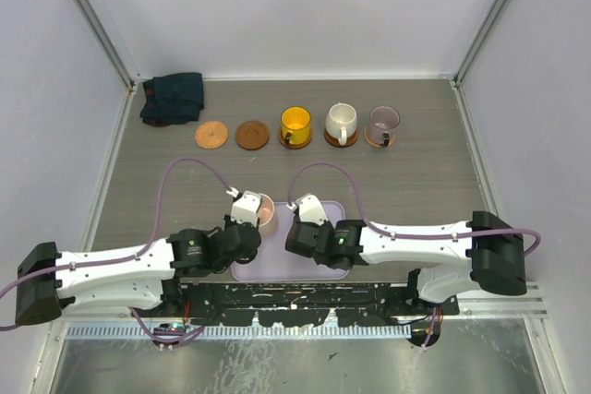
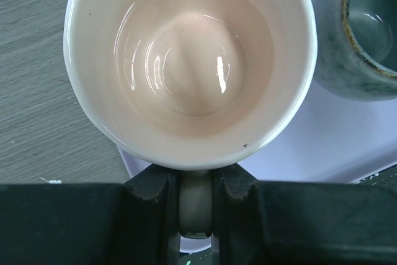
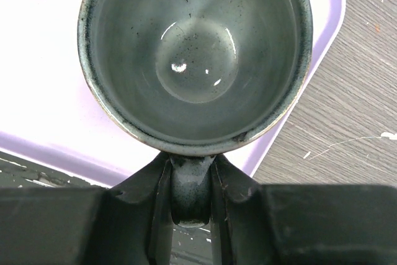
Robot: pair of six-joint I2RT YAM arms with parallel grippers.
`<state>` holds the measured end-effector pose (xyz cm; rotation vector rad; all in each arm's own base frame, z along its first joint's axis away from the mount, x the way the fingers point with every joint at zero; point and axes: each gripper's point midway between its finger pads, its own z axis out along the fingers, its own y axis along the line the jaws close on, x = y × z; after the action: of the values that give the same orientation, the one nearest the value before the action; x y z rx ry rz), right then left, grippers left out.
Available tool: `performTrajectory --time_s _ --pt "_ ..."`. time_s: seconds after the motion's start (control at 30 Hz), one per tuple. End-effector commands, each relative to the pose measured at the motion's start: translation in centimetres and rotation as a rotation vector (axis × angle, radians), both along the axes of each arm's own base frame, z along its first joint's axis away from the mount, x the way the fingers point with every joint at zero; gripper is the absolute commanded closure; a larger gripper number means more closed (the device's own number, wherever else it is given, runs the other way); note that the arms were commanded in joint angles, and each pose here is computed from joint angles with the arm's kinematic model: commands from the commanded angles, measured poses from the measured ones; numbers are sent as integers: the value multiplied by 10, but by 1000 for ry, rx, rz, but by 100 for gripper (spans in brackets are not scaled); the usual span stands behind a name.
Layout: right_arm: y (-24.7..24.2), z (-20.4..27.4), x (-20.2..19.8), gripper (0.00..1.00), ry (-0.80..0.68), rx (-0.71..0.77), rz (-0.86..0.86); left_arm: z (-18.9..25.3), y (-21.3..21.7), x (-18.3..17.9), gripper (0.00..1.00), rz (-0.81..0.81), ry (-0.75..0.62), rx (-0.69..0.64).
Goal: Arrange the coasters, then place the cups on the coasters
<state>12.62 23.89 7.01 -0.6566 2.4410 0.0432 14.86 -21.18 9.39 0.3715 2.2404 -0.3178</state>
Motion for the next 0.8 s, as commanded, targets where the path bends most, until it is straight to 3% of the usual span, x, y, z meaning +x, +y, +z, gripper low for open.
performTrajectory --time_s 0.0,0.2,0.4,0.77 --pt "22 36 23 99 -135 160 -89 43 -8 19 83 71 -111 -98" --pt "19 60 33 99 -216 250 -122 46 2 22 82 111 -127 -89" --pt "34 83 49 99 -303 250 -109 60 16 31 80 174 -171 -83" --pt "87 126 106 99 -404 268 -56 76 60 83 78 310 -172 -39"
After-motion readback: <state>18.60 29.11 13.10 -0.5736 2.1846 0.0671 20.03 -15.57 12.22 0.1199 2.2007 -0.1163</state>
